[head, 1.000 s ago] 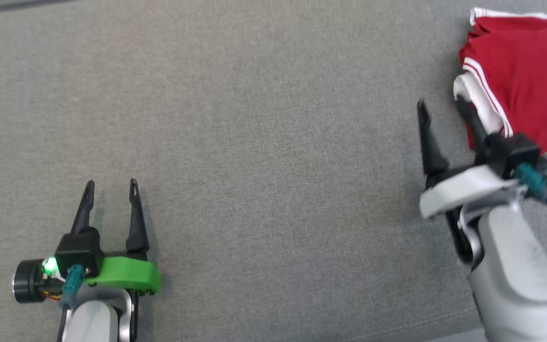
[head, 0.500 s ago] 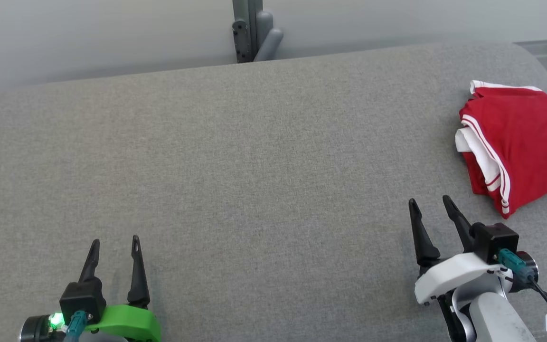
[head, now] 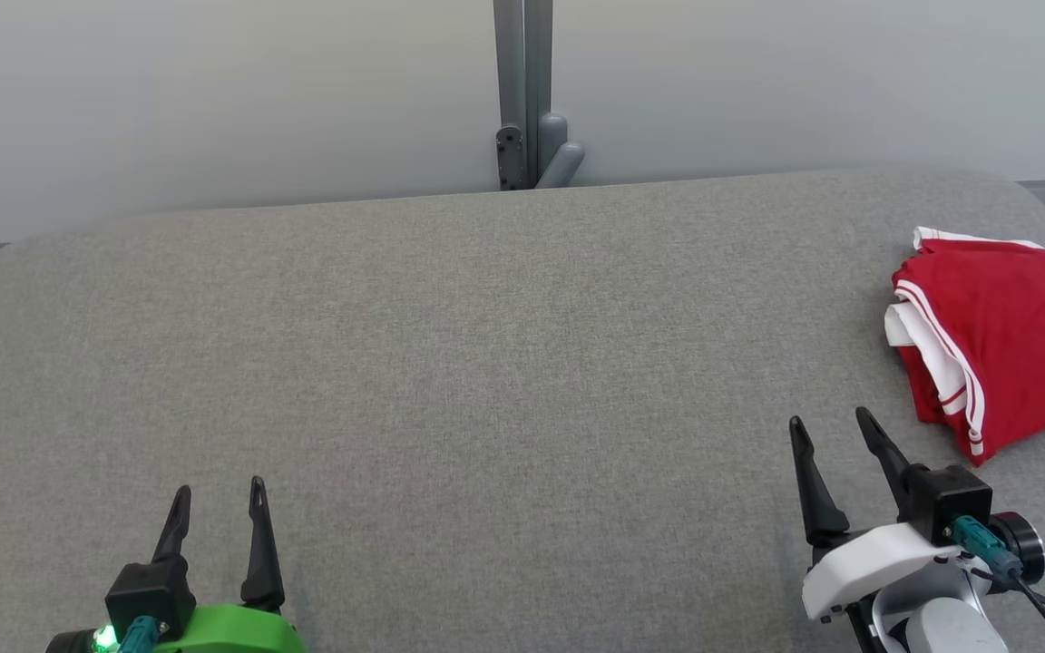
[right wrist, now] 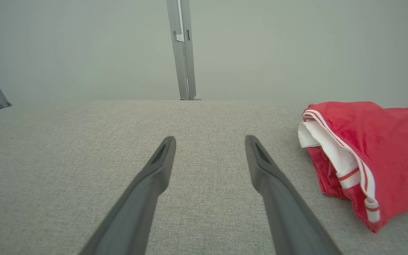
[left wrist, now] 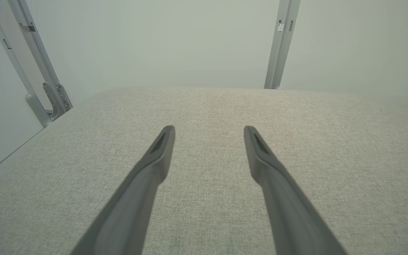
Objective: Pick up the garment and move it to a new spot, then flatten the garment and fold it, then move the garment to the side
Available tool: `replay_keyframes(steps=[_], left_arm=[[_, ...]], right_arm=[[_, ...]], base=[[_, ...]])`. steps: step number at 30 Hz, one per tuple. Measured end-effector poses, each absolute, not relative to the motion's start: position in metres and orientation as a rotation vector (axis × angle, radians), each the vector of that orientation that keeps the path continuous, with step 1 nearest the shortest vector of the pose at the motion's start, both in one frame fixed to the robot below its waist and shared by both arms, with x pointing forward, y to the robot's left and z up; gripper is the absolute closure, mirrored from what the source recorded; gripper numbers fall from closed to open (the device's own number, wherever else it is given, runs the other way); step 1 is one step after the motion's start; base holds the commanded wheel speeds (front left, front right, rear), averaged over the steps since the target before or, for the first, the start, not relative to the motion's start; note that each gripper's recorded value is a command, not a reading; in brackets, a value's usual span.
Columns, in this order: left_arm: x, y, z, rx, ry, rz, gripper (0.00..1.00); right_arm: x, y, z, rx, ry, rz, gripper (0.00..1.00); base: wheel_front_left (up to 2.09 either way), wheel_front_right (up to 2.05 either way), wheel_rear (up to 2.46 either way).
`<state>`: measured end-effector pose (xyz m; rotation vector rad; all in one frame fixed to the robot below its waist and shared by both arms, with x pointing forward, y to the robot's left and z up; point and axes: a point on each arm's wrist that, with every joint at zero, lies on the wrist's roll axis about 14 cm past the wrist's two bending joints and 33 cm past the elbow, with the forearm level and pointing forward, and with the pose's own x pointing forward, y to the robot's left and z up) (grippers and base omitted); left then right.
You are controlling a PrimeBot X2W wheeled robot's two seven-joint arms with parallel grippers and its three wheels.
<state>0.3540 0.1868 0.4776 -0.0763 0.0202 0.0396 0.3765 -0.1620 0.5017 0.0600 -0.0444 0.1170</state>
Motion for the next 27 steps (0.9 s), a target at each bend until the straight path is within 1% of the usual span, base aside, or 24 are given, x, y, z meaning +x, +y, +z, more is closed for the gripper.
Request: replay_keyframes(steps=[24, 27], left_arm=[[0.354, 0.184, 0.472, -0.098, 0.038, 0.028, 0.0], [0.359, 0.174, 0.471, -0.097, 0.042, -0.002, 0.0]], right_arm=[[0.372, -0.15, 0.496, 0.063, -0.027, 0.151, 0.0], [0.369, -0.158, 0.496, 0.066, -0.028, 0.128, 0.0]], base=[[0.0, 0.0, 0.0], [0.0, 0.0, 0.0]])
